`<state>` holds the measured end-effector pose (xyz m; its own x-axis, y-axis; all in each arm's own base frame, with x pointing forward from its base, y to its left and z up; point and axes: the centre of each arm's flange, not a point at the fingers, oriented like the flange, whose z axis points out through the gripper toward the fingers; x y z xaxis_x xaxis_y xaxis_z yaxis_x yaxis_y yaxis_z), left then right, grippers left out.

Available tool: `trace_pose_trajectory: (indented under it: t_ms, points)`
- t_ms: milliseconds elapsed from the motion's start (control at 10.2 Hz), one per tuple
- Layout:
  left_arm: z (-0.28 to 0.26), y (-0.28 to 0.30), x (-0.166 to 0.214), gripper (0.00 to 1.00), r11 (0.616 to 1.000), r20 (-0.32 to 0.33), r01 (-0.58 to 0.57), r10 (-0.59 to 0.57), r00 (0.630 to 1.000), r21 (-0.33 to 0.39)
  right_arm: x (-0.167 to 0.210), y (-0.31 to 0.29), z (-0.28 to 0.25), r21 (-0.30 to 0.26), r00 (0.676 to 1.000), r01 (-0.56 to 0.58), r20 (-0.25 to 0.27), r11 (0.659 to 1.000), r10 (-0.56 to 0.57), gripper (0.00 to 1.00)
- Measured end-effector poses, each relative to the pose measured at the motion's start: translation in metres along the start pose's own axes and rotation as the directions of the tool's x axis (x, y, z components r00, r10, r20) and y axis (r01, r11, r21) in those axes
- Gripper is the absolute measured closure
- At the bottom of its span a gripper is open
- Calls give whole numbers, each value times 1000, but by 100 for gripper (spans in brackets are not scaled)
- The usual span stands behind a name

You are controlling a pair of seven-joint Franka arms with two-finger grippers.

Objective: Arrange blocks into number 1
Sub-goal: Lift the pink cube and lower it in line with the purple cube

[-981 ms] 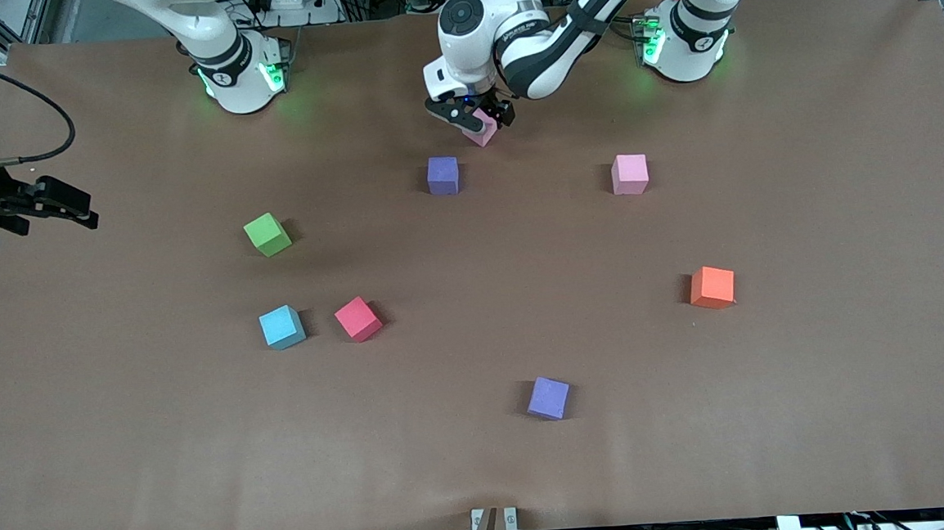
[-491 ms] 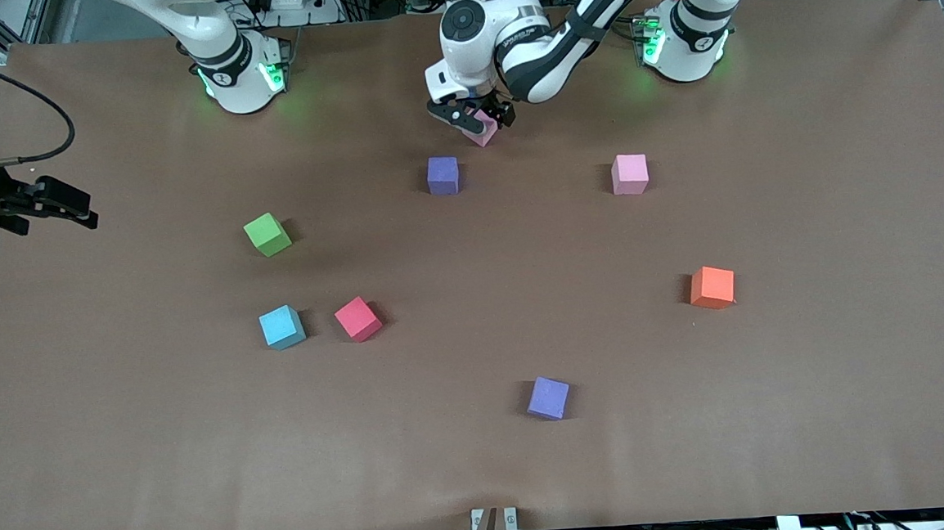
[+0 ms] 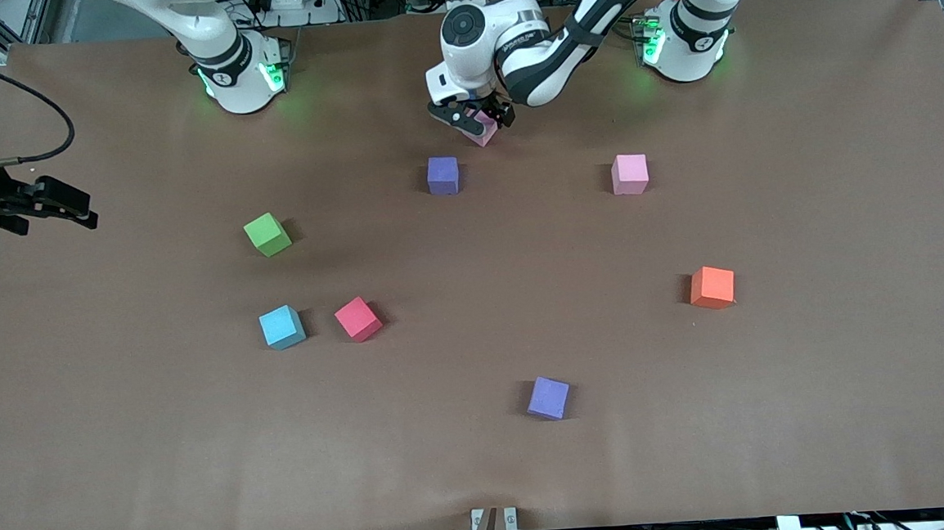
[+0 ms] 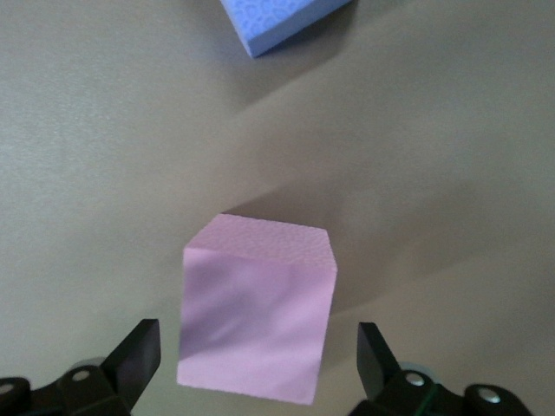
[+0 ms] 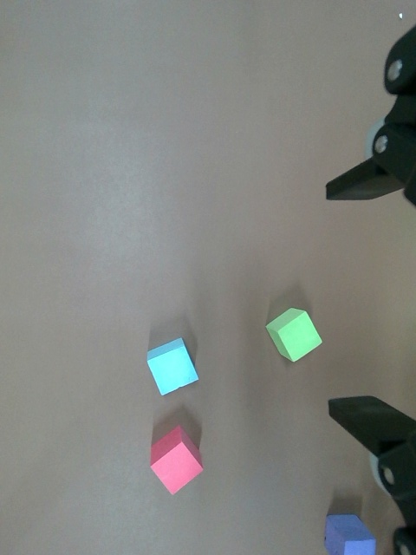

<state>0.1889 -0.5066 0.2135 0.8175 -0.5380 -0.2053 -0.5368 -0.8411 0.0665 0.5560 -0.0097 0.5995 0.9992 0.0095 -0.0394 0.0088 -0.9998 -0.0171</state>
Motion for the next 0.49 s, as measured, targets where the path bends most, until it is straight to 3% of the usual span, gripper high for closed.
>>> trace_pose_trajectory:
  t_ms: [491]
  points:
    - [4,2,1,0,1000,-2,3,-3,1000,-15,-1,-1,0,0,1000,1,5,1000,-1,0]
